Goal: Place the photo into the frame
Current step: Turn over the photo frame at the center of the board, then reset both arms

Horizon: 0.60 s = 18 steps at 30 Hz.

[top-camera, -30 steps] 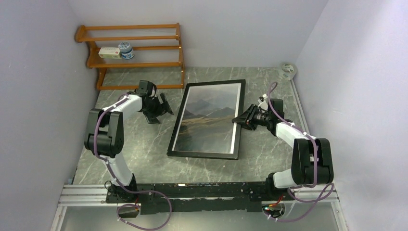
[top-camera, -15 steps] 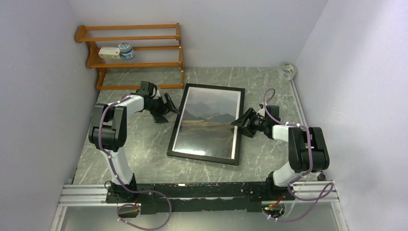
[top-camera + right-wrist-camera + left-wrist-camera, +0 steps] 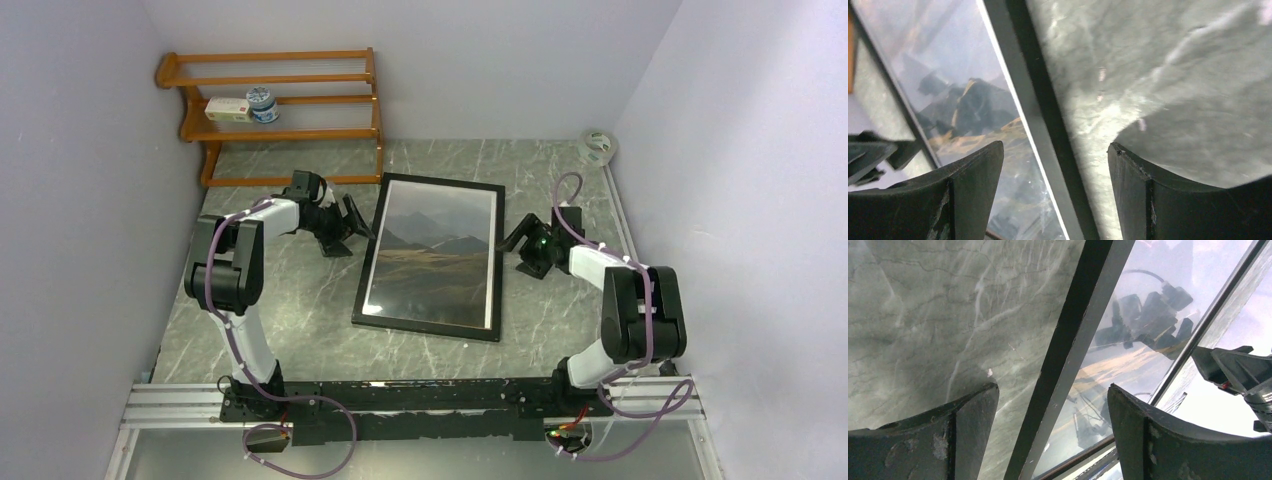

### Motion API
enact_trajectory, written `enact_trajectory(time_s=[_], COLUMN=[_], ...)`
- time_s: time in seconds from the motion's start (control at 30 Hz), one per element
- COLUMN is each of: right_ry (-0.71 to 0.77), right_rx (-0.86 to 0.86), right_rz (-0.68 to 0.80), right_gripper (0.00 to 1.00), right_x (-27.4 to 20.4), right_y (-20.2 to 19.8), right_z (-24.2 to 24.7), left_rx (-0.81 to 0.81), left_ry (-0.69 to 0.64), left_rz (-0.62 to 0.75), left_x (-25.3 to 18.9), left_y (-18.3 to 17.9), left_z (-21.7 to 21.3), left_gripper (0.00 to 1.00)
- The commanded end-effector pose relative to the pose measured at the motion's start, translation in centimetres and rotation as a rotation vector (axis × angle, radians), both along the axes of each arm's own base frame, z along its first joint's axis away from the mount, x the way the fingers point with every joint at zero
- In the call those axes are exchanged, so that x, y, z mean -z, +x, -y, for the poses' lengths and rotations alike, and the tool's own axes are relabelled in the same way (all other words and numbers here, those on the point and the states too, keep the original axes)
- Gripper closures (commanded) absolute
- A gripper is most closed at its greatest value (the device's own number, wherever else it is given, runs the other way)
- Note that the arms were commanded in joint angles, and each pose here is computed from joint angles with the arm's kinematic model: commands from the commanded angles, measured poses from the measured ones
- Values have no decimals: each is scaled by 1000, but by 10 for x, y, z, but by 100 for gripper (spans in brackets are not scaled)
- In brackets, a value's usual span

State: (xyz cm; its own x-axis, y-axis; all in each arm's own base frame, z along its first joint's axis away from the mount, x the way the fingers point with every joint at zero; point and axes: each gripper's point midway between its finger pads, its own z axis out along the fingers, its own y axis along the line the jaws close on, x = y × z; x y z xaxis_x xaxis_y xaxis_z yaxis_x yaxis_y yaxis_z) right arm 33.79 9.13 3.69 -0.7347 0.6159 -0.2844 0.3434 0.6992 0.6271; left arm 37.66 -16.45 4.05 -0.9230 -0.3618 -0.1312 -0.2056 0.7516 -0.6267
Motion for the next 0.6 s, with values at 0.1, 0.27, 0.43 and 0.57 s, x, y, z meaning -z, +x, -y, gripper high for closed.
enact_trajectory(time_s=[0.1, 0.27, 0.43, 0.57], right_ry=[-234, -293, -356, -415], right_rx=[161, 238, 309, 392], right_rz=[-10, 5, 87, 141], right_gripper=[21, 22, 8, 1], right_x=[-33, -74, -126, -171], right_y=[0, -14, -37, -65], right_z=[48, 64, 81, 98], left_rx=[-32, -63, -94, -170], left_ry=[106, 207, 287, 364], left_rz=[11, 123, 296, 438], left_x=[-9, -51, -115, -172], left_y=[-9, -11, -27, -55], left_z=[-35, -57, -75, -96], left_gripper=[14, 13, 9, 7])
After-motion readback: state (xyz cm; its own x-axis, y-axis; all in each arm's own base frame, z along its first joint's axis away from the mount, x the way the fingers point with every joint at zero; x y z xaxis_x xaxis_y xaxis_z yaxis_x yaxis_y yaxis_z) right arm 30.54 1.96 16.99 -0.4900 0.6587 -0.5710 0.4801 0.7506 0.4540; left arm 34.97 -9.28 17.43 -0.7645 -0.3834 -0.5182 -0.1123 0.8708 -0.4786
